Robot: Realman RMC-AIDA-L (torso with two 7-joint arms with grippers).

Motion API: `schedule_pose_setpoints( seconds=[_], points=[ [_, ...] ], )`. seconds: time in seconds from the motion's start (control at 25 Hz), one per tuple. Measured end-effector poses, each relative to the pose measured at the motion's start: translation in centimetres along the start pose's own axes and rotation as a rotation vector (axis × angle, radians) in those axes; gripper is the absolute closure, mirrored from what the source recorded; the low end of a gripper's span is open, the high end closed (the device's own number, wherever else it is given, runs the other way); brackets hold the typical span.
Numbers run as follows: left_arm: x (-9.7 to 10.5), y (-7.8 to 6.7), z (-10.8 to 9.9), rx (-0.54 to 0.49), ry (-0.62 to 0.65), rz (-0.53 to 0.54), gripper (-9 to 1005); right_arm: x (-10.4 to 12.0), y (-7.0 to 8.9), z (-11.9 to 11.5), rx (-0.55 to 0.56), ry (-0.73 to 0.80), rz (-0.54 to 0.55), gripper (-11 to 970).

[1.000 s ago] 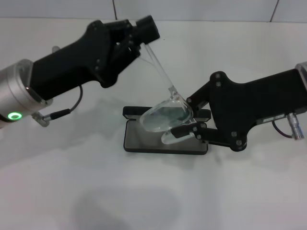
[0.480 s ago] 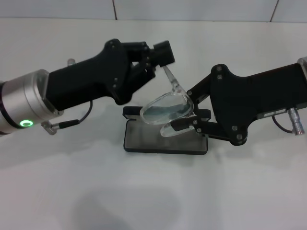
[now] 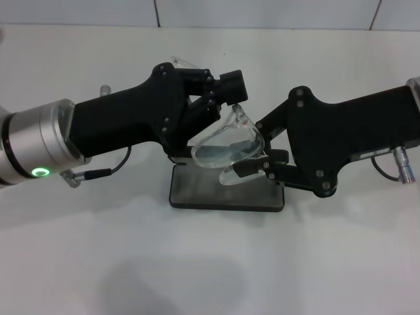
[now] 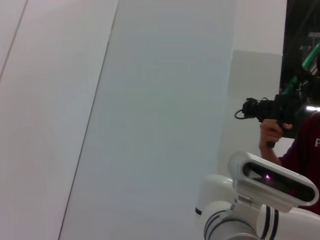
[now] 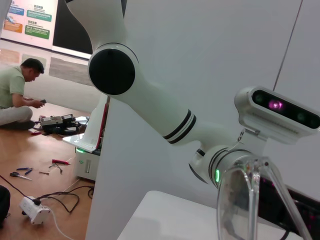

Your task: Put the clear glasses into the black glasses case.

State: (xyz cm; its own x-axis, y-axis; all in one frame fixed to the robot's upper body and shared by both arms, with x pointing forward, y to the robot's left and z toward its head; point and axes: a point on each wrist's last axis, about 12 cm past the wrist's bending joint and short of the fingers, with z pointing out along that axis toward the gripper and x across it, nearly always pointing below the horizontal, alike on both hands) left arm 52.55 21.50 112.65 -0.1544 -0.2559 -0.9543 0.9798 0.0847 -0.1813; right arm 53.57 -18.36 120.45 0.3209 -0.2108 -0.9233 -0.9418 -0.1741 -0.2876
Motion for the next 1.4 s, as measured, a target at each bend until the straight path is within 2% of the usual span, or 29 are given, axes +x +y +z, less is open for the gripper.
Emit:
schedule_pose_setpoints(
  seconds=[1.4],
  points=[
    [0.43,-0.76,0.48,0.071,0.023,-0.005,934,0.48,0.28,-0.13,0.009,-0.011,0.003,845]
  ],
)
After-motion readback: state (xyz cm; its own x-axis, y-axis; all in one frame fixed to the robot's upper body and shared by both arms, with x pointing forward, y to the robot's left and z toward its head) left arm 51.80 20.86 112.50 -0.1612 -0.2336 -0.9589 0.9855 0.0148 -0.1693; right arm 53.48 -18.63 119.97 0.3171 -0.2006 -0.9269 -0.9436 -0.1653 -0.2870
